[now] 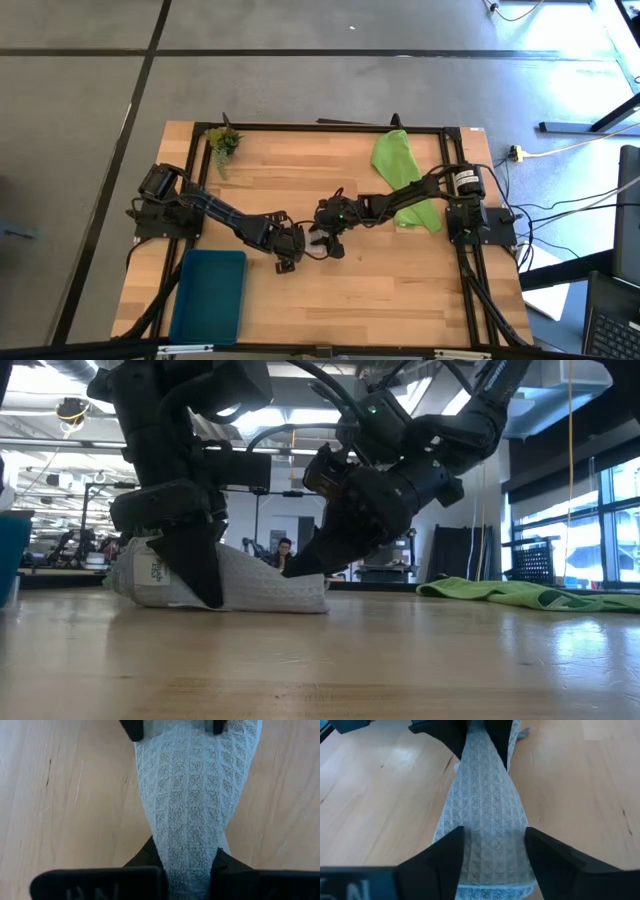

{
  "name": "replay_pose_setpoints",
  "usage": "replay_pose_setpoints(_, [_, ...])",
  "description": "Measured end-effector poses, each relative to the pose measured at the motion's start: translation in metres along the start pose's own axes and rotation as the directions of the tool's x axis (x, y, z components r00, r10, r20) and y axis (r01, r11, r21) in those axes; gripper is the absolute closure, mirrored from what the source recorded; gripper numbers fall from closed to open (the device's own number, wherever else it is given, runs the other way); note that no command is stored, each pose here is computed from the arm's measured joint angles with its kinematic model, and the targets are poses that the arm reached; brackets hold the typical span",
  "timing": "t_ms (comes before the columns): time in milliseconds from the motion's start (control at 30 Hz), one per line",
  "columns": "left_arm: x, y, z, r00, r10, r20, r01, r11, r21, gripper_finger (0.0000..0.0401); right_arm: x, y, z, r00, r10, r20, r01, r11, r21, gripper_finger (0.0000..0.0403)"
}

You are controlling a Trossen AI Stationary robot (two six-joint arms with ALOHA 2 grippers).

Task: Roll microfiber towels into tight, uniform cylinder then place into a basket
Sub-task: Put the rolled gray towel into the blue bin

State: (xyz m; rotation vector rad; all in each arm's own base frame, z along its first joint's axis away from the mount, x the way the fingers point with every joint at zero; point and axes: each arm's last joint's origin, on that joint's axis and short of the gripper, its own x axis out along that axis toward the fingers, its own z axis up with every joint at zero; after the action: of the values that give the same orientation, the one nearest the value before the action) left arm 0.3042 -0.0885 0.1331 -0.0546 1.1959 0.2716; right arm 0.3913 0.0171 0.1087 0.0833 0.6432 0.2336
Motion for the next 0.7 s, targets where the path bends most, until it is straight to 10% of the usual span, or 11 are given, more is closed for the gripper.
replay_pose_setpoints(700, [-0.05, 0.009, -0.007, 0.999, 0.013, 0.035, -0.013, 1.0, -0.002, 0.0364, -0.089, 0.048, 0.051, 0.987, -0.132, -0.088, 0.128, 0.99, -0.057, 0.0175])
